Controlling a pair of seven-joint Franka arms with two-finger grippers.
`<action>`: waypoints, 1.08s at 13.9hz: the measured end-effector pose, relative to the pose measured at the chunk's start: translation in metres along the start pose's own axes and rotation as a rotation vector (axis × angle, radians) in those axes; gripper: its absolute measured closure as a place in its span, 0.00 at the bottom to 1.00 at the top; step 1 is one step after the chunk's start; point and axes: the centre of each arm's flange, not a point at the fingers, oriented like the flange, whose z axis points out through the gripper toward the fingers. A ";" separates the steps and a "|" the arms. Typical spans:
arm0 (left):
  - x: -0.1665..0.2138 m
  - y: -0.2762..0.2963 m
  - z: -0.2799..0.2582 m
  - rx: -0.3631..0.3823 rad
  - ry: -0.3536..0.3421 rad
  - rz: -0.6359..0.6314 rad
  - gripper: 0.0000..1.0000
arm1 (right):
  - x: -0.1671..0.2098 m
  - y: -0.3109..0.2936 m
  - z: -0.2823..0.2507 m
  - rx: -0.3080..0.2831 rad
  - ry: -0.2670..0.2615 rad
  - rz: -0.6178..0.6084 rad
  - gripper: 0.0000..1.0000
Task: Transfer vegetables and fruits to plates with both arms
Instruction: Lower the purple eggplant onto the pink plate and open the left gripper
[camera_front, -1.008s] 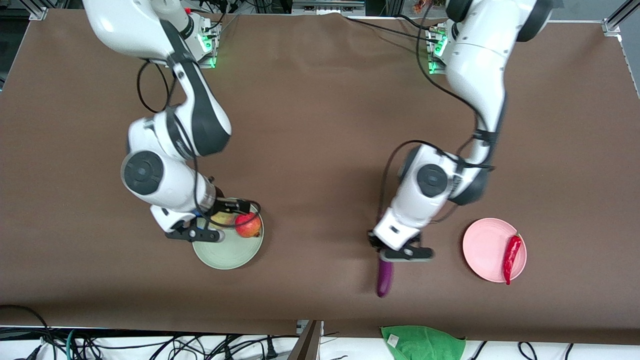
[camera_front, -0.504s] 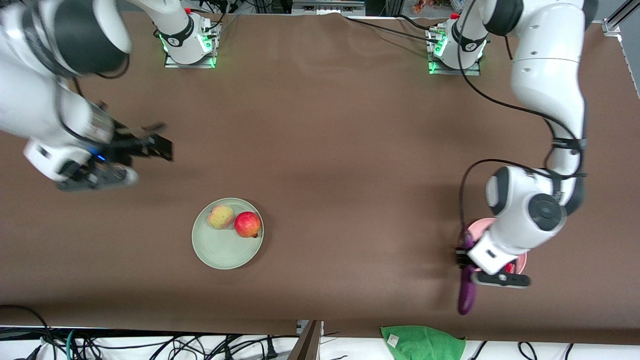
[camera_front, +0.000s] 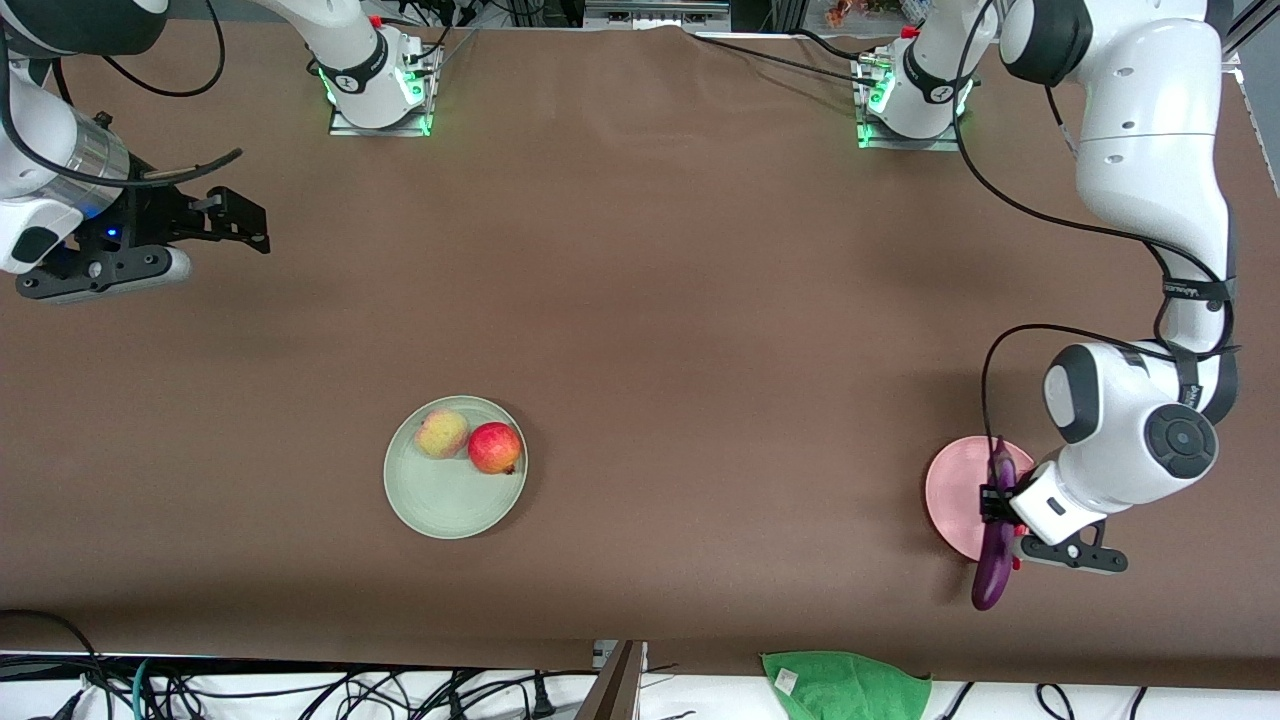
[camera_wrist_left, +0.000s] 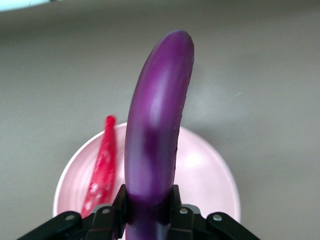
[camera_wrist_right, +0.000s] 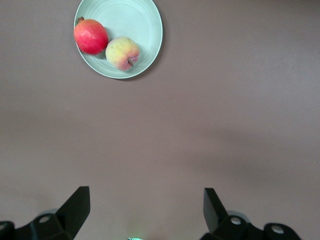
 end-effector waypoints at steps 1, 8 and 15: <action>-0.006 -0.009 0.008 -0.004 -0.017 0.004 0.64 | -0.001 -0.001 0.003 -0.001 -0.003 -0.004 0.00; -0.017 0.002 0.014 -0.039 -0.104 0.026 0.64 | -0.005 0.001 0.006 -0.025 0.005 -0.018 0.00; -0.024 -0.002 0.006 -0.054 -0.162 0.023 0.51 | -0.006 0.006 -0.003 -0.028 0.028 -0.010 0.00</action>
